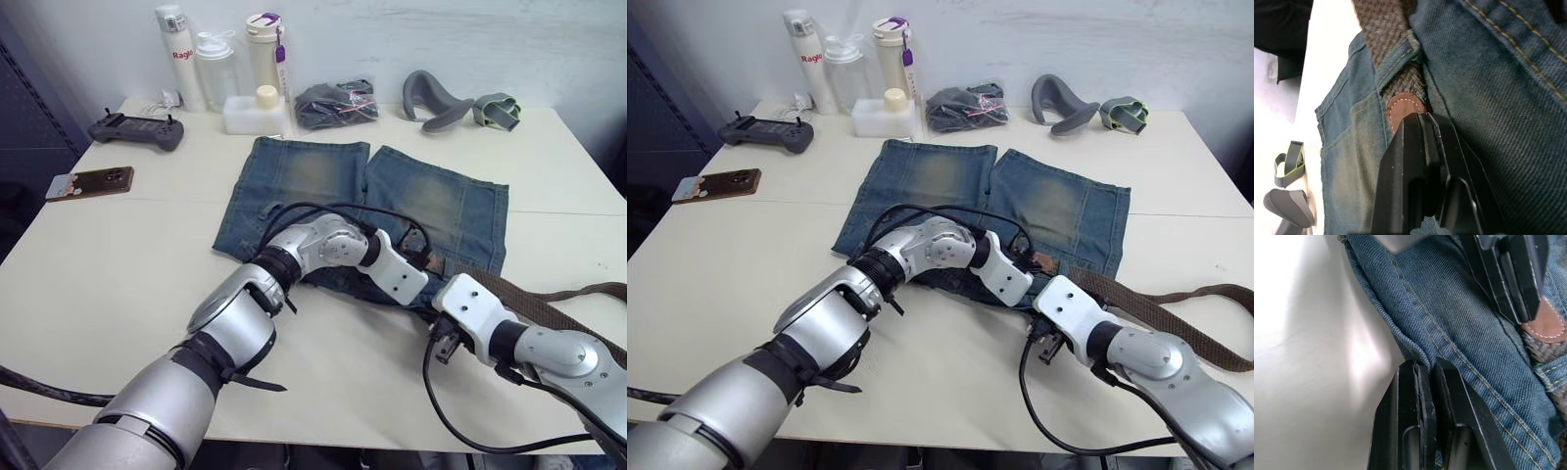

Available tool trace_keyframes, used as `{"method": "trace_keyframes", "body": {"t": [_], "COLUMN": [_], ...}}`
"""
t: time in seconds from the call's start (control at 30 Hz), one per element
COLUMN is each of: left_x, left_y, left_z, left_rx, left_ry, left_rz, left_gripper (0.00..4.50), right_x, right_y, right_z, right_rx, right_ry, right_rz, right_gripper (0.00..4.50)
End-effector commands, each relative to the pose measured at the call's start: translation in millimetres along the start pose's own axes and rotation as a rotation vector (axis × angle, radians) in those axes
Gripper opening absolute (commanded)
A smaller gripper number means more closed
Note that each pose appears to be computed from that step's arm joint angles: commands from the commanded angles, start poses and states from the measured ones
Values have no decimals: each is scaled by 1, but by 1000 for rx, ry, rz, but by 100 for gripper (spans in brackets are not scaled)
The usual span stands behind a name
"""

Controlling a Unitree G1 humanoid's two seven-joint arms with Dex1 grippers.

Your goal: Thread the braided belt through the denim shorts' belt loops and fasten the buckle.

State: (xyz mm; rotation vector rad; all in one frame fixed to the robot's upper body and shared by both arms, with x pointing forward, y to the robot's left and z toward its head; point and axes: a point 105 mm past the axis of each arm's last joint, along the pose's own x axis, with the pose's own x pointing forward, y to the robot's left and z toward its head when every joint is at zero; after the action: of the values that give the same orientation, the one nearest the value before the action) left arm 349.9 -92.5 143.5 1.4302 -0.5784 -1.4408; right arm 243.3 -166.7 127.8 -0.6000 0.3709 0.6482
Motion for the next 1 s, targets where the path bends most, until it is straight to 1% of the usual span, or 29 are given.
{"method": "trace_keyframes", "body": {"t": [0.03, 0.13, 0.23, 0.4, 0.5, 0.57, 0.63, 0.7, 0.77, 0.8, 0.87, 0.9, 0.93, 0.97, 1.0], "left_x": [-13, -27, -51, -78, -88, -102, -104, -97, -86, -79, -62, -56, -53, -50, -44], "left_y": [12, 25, 32, 30, 27, 32, 39, 45, 49, 46, 36, 37, 39, 42, 44], "left_z": [-3, -5, -17, -28, -30, -29, -27, -21, -18, -19, -19, -20, -20, -21, -25], "left_rx": [-119, -216, -206, -209, -215, -243, -290, -409, -627, -755, -983, -1106, -1184, -1270, -1402], "left_ry": [-34, -79, -43, -12, 3, 2, -14, -77, -168, -187, -196, -204, -211, -223, -199], "left_rz": [45, 76, 83, 54, 30, 38, 88, 141, 172, 155, 87, 95, 103, 125, 151], "left_gripper": [5, 5, 5, 5, 5, 5, 5, 5, 71, 97, 190, 242, 271, 318, 318], "right_x": [-1, -1, -1, -1, -1, 1, 2, 4, 6, 7, 8, 9, 9, 9, 8], "right_y": [-3, -4, -4, -4, -5, -6, -8, -8, -8, -8, -8, -8, -7, -8, -7], "right_z": [7, 7, 5, 2, 0, -1, 0, 1, 2, 3, 5, 6, 6, 6, 5], "right_rx": [-26, -25, -24, -18, -17, -17, -17, -18, -22, -25, -27, -27, -26, -26, -23], "right_ry": [-23, -23, -20, -11, -3, 1, -1, -6, -12, -15, -21, -24, -27, -27, -27], "right_rz": [-24, -21, -20, -18, -18, -17, -15, -10, -6, -5, -2, -2, -2, -4, -8], "right_gripper": [0, 0, 0, 0, 0, 0, 0, 0, 0, 0, 0, 0, 0, 0, 0]}}
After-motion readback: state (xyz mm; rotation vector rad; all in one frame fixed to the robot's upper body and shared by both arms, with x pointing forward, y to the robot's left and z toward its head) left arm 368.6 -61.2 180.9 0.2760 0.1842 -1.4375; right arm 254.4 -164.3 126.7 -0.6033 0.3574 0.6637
